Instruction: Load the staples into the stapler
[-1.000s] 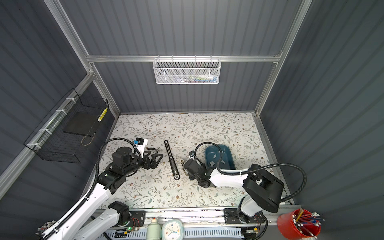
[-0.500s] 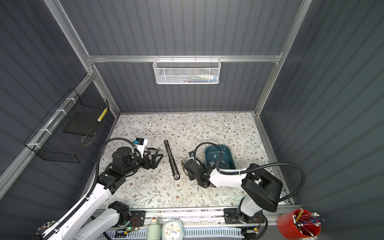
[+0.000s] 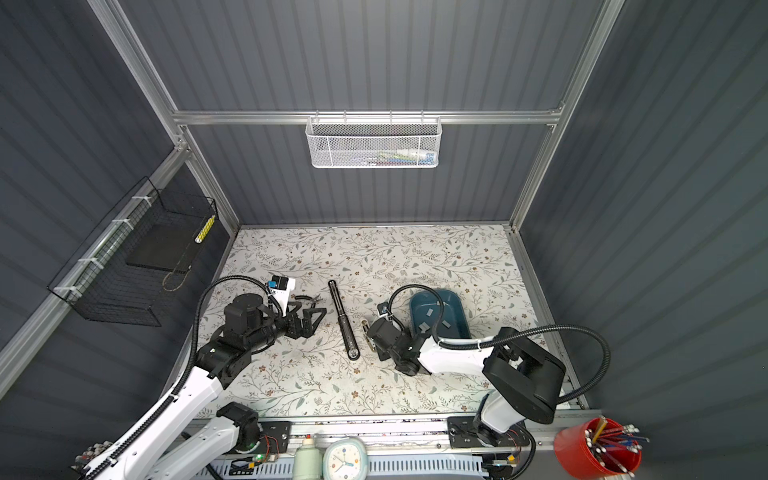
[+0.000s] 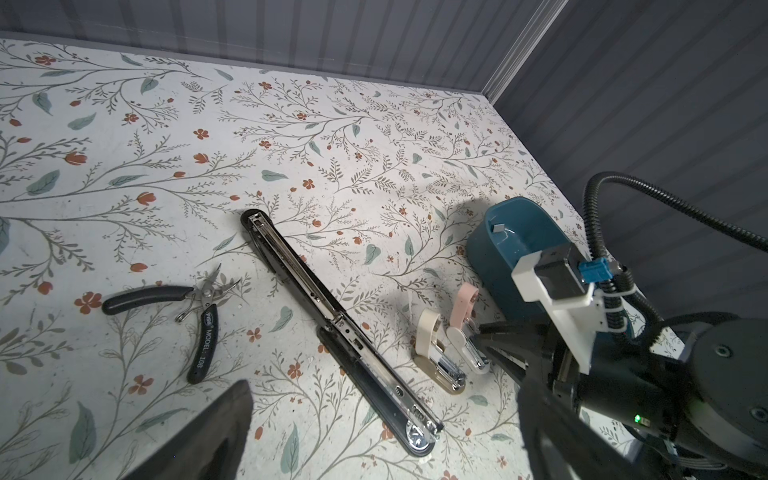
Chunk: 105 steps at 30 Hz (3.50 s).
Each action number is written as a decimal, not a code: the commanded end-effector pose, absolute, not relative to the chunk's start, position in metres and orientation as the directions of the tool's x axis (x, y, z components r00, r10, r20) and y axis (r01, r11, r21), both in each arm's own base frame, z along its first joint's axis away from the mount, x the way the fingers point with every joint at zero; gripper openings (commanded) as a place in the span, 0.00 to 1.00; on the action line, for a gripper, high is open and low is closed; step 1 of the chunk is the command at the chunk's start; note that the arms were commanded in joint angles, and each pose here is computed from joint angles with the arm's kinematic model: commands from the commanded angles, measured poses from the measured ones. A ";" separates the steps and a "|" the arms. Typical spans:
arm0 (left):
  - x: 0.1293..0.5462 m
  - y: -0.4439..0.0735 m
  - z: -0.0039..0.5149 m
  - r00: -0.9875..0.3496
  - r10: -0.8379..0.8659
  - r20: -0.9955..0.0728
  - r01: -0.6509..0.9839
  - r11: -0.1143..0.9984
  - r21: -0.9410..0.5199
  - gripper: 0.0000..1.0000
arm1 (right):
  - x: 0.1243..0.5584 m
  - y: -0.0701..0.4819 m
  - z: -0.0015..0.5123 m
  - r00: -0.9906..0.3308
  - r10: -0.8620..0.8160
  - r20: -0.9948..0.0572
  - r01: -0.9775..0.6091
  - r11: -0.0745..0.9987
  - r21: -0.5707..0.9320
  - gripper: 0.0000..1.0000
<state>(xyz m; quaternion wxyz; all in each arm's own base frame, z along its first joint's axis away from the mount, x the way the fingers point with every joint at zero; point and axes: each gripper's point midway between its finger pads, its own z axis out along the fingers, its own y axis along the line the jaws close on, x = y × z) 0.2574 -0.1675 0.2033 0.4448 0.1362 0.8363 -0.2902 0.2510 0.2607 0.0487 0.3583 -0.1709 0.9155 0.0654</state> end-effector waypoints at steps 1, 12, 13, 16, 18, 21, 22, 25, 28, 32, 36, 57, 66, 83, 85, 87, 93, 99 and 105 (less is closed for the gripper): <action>0.257 -0.170 0.206 -0.549 -0.018 -0.836 0.512 0.783 -0.354 0.99 | 0.252 0.254 0.042 -0.686 -0.287 -0.668 -0.353 0.935 -0.039 0.04; 0.257 -0.170 0.206 -0.549 -0.018 -0.835 0.513 0.782 -0.354 0.99 | 0.249 0.252 0.036 -0.699 -0.291 -0.654 -0.353 0.935 -0.039 0.03; 0.257 -0.170 0.206 -0.549 -0.018 -0.835 0.513 0.782 -0.354 0.99 | 0.248 0.251 0.035 -0.701 -0.291 -0.651 -0.351 0.935 -0.040 0.03; 0.257 -0.170 0.206 -0.550 -0.017 -0.835 0.513 0.782 -0.354 0.99 | 0.247 0.251 0.035 -0.703 -0.289 -0.649 -0.350 0.936 -0.038 0.03; 0.257 -0.170 0.206 -0.550 -0.017 -0.835 0.513 0.782 -0.354 0.99 | 0.247 0.251 0.035 -0.706 -0.285 -0.649 -0.349 0.936 -0.032 0.03; 0.257 -0.170 0.206 -0.551 -0.018 -0.834 0.512 0.783 -0.355 0.99 | 0.246 0.251 0.034 -0.708 -0.287 -0.645 -0.351 0.936 -0.031 0.03; 0.257 -0.170 0.206 -0.549 -0.017 -0.835 0.513 0.782 -0.354 0.99 | 0.246 0.250 0.034 -0.710 -0.287 -0.643 -0.348 0.937 -0.033 0.02; 0.257 -0.170 0.207 -0.549 -0.019 -0.836 0.513 0.782 -0.354 0.99 | 0.244 0.249 0.034 -0.714 -0.287 -0.639 -0.347 0.937 -0.033 0.02; 0.256 -0.170 0.206 -0.549 -0.018 -0.835 0.513 0.783 -0.353 0.99 | 0.242 0.246 0.033 -0.719 -0.285 -0.634 -0.345 0.938 -0.031 0.02; 0.256 -0.170 0.206 -0.549 -0.017 -0.835 0.513 0.782 -0.354 0.99 | 0.239 0.245 0.032 -0.726 -0.283 -0.627 -0.344 0.939 -0.026 0.02; 0.256 -0.170 0.207 -0.549 -0.018 -0.836 0.513 0.782 -0.354 0.99 | 0.238 0.244 0.031 -0.727 -0.285 -0.624 -0.344 0.939 -0.028 0.01; 0.257 -0.170 0.207 -0.548 -0.018 -0.837 0.514 0.782 -0.353 0.99 | 0.250 0.249 0.051 -0.677 -0.292 -0.676 -0.356 0.933 -0.047 0.03; 0.257 -0.170 0.207 -0.548 -0.017 -0.836 0.513 0.783 -0.352 0.99 | 0.250 0.250 0.046 -0.682 -0.300 -0.667 -0.358 0.932 -0.053 0.03; 0.257 -0.170 0.206 -0.551 -0.016 -0.835 0.513 0.782 -0.353 0.99 | 0.250 0.255 0.047 -0.688 -0.298 -0.662 -0.367 0.929 -0.037 0.03; 0.257 -0.170 0.206 -0.550 -0.016 -0.835 0.514 0.782 -0.353 0.99 | 0.249 0.256 0.048 -0.688 -0.296 -0.663 -0.369 0.929 -0.032 0.03; 0.256 -0.170 0.207 -0.549 -0.017 -0.836 0.514 0.782 -0.353 0.99 | 0.250 0.255 0.048 -0.686 -0.297 -0.664 -0.366 0.930 -0.039 0.03; 0.256 -0.170 0.206 -0.550 -0.016 -0.835 0.514 0.781 -0.353 0.99 | 0.251 0.254 0.044 -0.689 -0.302 -0.659 -0.359 0.932 -0.051 0.02; 0.257 -0.170 0.207 -0.548 -0.017 -0.836 0.514 0.782 -0.352 0.99 | 0.252 0.253 0.054 -0.678 -0.295 -0.673 -0.357 0.933 -0.049 0.02; 0.257 -0.170 0.207 -0.549 -0.016 -0.836 0.514 0.782 -0.353 0.99 | 0.251 0.253 0.056 -0.676 -0.292 -0.677 -0.360 0.932 -0.043 0.02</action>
